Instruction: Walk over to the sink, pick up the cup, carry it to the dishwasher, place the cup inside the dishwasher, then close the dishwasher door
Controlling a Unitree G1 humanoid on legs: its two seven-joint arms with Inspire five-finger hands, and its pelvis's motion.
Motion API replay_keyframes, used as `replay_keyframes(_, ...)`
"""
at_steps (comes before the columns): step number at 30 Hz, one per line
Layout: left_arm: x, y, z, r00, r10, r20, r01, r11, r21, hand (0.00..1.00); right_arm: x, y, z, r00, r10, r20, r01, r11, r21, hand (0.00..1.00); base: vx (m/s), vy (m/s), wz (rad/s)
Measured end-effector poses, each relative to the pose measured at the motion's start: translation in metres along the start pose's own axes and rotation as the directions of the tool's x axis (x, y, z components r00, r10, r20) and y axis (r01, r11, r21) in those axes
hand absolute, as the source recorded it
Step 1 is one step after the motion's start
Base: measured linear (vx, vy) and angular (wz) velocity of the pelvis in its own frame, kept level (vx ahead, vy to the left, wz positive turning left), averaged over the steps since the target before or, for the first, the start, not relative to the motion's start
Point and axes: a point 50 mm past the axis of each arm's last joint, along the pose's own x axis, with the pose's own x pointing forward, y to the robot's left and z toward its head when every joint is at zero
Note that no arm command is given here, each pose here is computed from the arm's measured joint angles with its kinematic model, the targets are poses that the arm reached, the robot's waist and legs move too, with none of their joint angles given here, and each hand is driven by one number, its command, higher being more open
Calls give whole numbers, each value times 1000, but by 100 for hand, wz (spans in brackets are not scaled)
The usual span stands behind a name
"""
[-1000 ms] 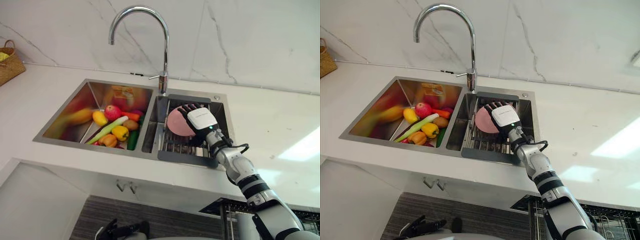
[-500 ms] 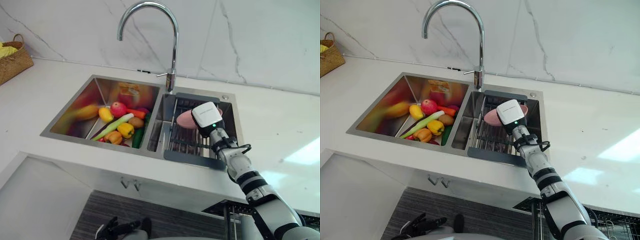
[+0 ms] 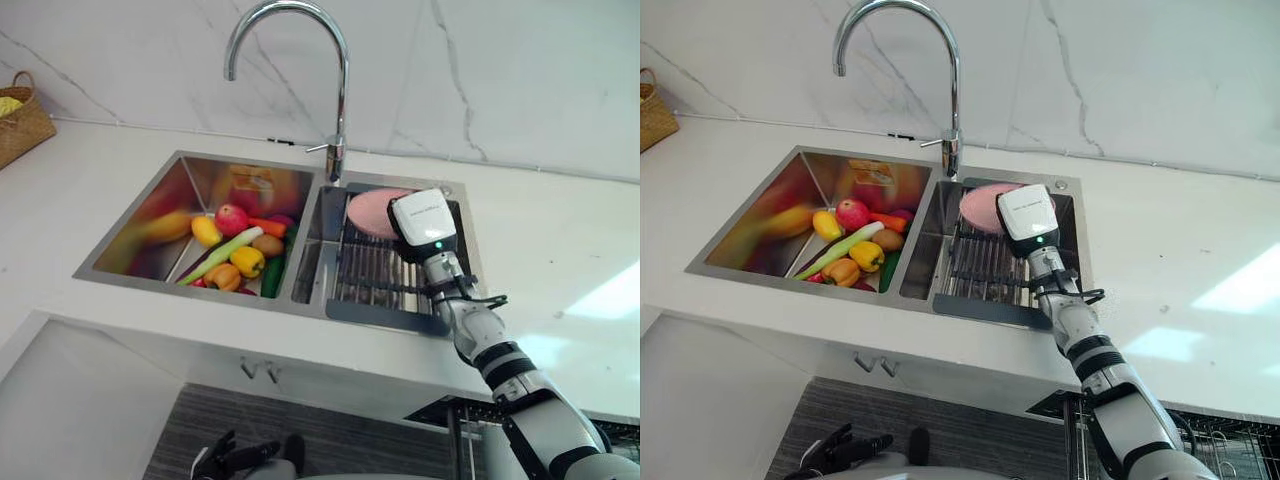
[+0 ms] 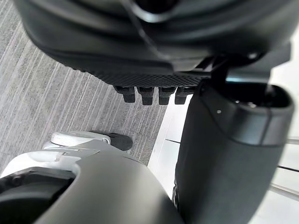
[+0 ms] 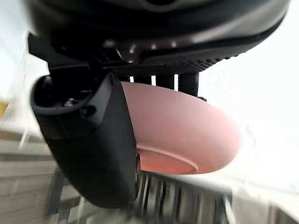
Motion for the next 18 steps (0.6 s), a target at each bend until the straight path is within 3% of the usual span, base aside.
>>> replay_keyframes(3, -1, 1, 0, 999, 22, 26, -23, 999, 35, 100, 1, -27, -5, 990, -139, -34, 140, 989, 51, 0, 52, 16, -2)
replay_keyframes(7, -4, -2, 2, 996, 18, 86, -29, 991, 129, 100, -10, -45, -21, 976, -206, -66, 209, 977, 44, 0, 72, 34, -34)
replay_keyframes(12, -7, -1, 8, 987, 40, 155, -55, 994, 94, 100, -7, -59, -20, 954, -300, 7, 298, 951, 84, 0, 13, 48, -175)
replay_keyframes(18, -7, 11, -1, 995, 43, 87, -52, 993, 108, 100, -15, -64, -47, 934, -325, -147, 337, 940, 59, 0, -195, 218, -131)
